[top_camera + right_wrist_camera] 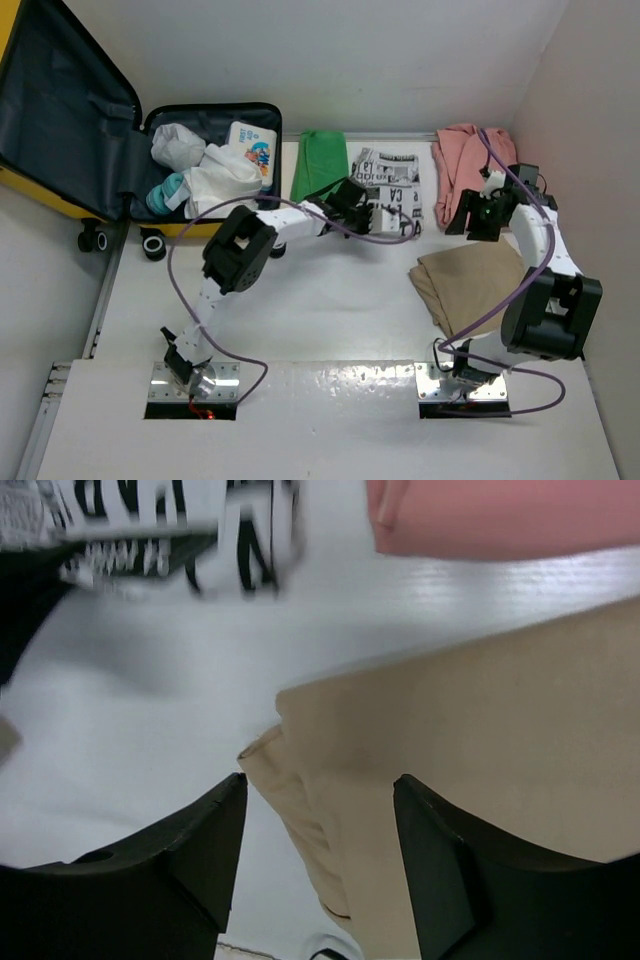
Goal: Pack the luggage
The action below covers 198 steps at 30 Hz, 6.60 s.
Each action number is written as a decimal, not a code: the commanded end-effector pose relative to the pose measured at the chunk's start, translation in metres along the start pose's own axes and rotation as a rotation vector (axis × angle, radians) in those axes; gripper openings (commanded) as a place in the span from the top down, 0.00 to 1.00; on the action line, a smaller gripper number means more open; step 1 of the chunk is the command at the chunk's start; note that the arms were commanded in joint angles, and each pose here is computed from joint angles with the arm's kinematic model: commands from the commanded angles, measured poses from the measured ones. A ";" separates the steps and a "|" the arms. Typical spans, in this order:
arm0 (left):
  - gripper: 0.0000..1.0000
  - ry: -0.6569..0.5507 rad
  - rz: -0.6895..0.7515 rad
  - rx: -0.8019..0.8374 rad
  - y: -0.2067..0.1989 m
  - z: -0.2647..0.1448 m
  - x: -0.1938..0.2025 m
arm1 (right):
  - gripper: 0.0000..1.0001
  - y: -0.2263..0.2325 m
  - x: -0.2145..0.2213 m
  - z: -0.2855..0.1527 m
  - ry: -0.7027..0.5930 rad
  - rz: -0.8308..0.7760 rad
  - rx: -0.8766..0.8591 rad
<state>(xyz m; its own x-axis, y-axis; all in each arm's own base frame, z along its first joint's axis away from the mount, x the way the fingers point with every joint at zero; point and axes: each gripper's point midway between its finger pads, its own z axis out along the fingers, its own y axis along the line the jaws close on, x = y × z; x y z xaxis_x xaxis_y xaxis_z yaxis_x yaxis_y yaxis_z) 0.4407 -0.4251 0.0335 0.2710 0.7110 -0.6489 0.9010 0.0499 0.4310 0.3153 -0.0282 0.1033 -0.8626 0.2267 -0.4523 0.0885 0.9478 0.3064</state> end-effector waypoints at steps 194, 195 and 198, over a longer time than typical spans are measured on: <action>0.00 -0.008 -0.799 -0.880 0.185 -0.425 0.087 | 0.48 0.267 -0.111 0.278 -0.046 0.199 -0.184; 0.00 -0.009 -0.796 -0.893 0.187 -0.429 0.086 | 0.50 0.264 -0.105 0.280 -0.039 0.197 -0.154; 0.00 0.016 -0.788 -0.877 0.185 -0.421 0.090 | 0.77 0.249 -0.074 0.288 0.026 0.186 -0.065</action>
<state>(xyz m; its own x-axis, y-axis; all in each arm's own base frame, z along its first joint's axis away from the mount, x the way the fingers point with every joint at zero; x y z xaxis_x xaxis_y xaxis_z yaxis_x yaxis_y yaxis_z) 0.4932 -0.0559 0.2989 -0.3095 0.2583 -0.9152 0.2887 0.9425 0.1684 0.5623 0.2776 0.0049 -0.8373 0.3780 -0.3950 0.1057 0.8208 0.5614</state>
